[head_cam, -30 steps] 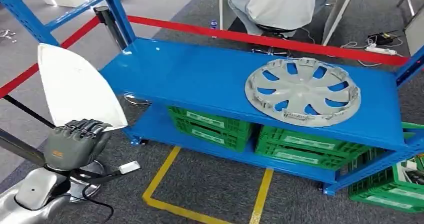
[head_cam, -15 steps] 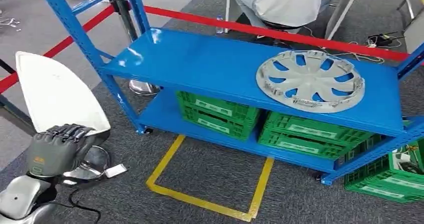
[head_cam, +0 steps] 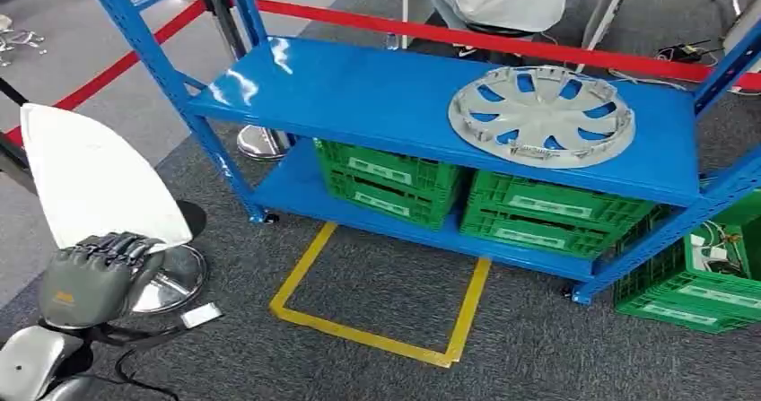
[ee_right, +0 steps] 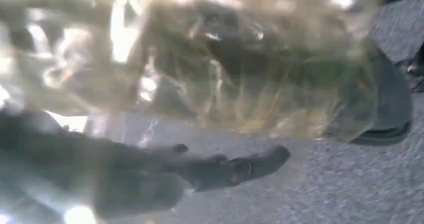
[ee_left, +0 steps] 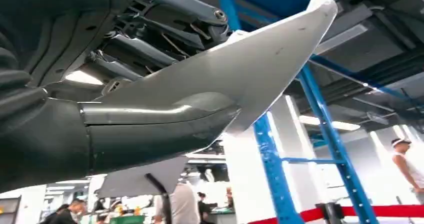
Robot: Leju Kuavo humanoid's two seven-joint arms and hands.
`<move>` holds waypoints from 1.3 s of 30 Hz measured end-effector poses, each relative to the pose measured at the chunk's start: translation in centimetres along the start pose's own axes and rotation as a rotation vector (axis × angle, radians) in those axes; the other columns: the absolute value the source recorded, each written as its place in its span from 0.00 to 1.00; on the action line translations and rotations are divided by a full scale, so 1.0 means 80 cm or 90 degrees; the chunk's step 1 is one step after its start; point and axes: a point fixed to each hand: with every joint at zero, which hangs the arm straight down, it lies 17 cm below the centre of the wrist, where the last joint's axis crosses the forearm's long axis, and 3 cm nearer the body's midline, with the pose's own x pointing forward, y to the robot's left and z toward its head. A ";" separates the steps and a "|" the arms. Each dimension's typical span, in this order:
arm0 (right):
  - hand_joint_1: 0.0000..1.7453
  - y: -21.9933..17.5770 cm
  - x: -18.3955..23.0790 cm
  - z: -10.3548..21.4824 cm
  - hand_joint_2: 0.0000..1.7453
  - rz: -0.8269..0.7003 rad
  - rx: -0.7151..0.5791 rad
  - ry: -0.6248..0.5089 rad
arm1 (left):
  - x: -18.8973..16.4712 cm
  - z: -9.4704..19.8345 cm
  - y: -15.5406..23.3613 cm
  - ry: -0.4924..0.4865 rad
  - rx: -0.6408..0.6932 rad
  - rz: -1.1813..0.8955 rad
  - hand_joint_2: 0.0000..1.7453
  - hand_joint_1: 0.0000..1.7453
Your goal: Take the parts from the cabinet and place them on the table.
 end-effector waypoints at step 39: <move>0.00 0.027 0.012 0.000 0.00 0.023 0.031 -0.016 | -0.018 0.014 0.014 0.003 -0.004 -0.022 1.00 0.94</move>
